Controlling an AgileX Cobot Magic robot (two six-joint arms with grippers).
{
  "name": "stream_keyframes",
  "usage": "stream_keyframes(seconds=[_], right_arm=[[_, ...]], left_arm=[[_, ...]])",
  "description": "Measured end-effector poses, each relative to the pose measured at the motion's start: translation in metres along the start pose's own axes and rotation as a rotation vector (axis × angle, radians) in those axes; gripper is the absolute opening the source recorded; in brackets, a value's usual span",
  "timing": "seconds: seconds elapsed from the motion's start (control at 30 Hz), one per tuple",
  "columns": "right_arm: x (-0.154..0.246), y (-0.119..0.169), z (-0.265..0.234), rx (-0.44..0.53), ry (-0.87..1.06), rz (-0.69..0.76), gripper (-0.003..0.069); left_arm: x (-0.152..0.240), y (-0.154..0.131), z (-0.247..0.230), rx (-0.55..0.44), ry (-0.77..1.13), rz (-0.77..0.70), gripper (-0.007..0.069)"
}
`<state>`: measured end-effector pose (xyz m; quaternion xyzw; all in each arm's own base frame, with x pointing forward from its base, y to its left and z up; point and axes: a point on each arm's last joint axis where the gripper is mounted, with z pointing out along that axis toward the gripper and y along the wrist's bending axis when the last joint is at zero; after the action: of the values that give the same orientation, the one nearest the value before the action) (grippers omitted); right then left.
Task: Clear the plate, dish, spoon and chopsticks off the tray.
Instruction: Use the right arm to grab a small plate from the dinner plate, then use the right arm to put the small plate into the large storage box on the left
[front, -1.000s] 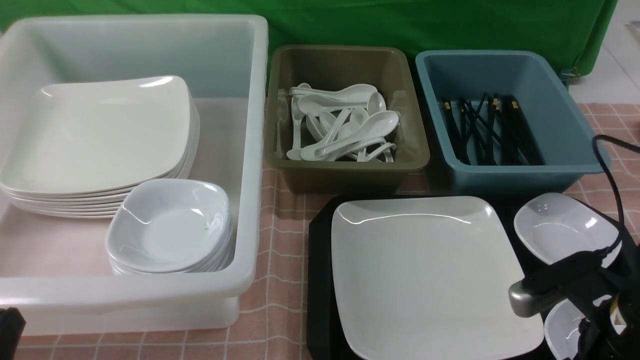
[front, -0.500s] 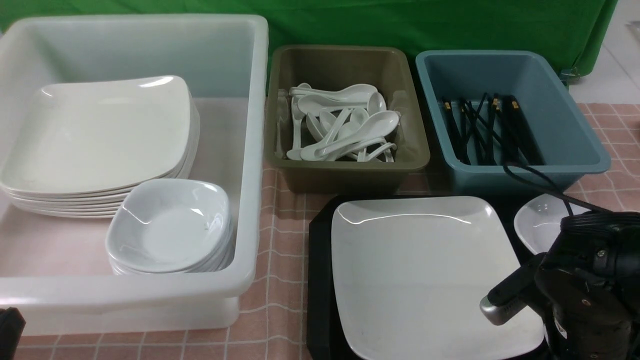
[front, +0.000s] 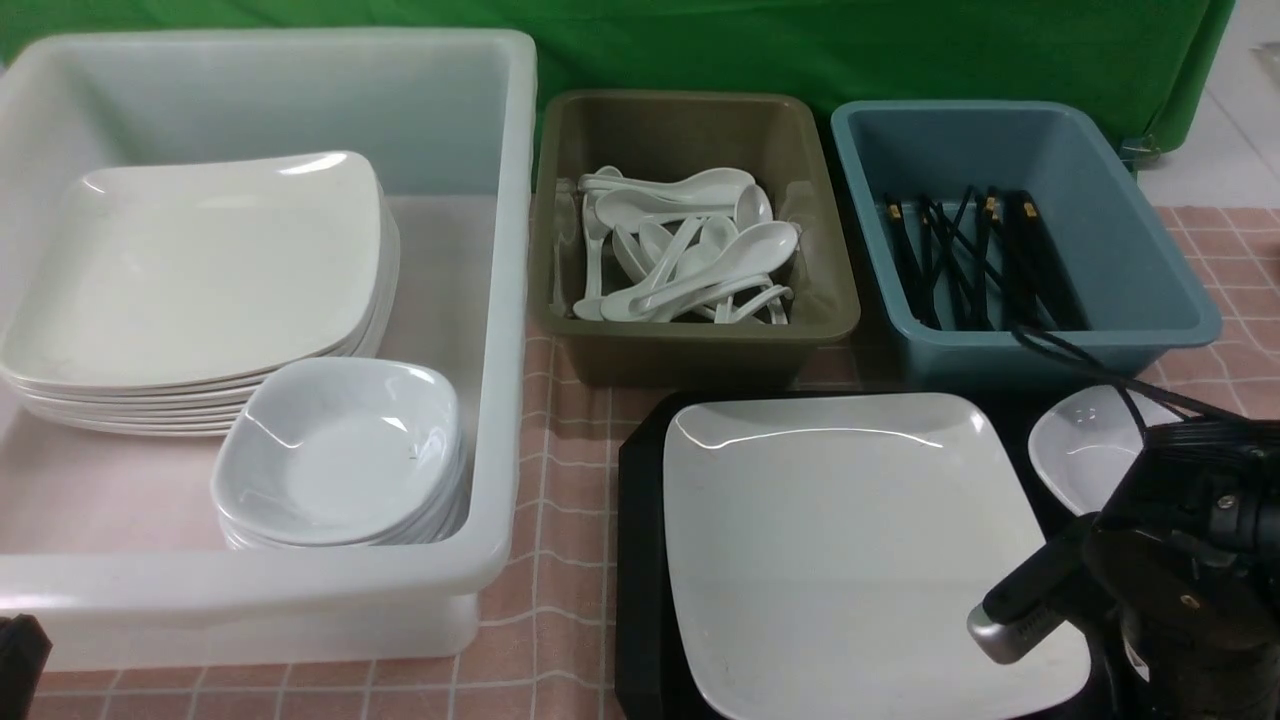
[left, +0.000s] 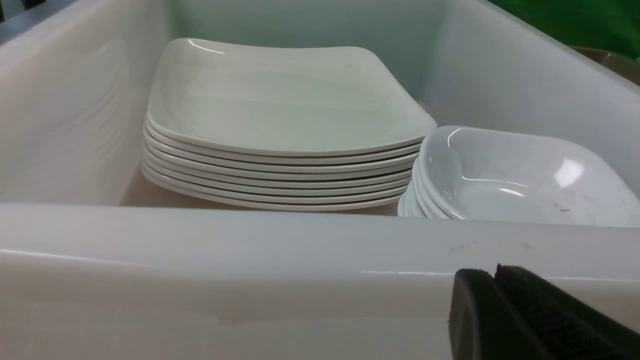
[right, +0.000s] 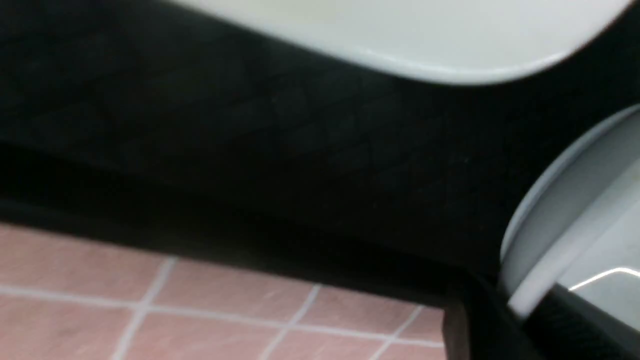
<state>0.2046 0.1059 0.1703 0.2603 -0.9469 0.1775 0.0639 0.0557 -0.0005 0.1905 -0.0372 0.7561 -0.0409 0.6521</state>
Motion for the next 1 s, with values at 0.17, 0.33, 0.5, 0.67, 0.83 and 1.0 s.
stream_keyframes(seconds=[0.17, 0.33, 0.5, 0.67, 0.83, 1.0], right_arm=[[0.014, -0.007, -0.026, -0.031, -0.101, 0.042, 0.009], [0.024, -0.017, -0.07, -0.09, -0.251, 0.09, 0.0085], [0.036, -0.029, -0.14, -0.216, -0.515, 0.104, 0.0085], [0.036, -0.022, -0.236, -0.534, -0.963, -0.117, 0.0085], [0.006, 0.013, -0.287, -0.758, -1.19, -0.458, 0.0085], [-0.051, 0.061, -0.292, -0.755, -1.165, -0.629, 0.0085]], left_arm=[[0.0, 0.0, 0.0, 0.0, 0.0, 0.0, 0.0021], [0.0, 0.0, 0.0, 0.0, 0.0, -0.001, 0.0021], [0.0, 0.0, 0.0, 0.0, 0.0, -0.001, 0.0022], [0.0, 0.0, 0.0, 0.0, 0.0, -0.001, 0.0022], [0.0, 0.0, 0.0, 0.0, 0.0, -0.001, 0.0022], [0.0, 0.0, 0.0, 0.0, 0.0, -0.001, 0.0023]])
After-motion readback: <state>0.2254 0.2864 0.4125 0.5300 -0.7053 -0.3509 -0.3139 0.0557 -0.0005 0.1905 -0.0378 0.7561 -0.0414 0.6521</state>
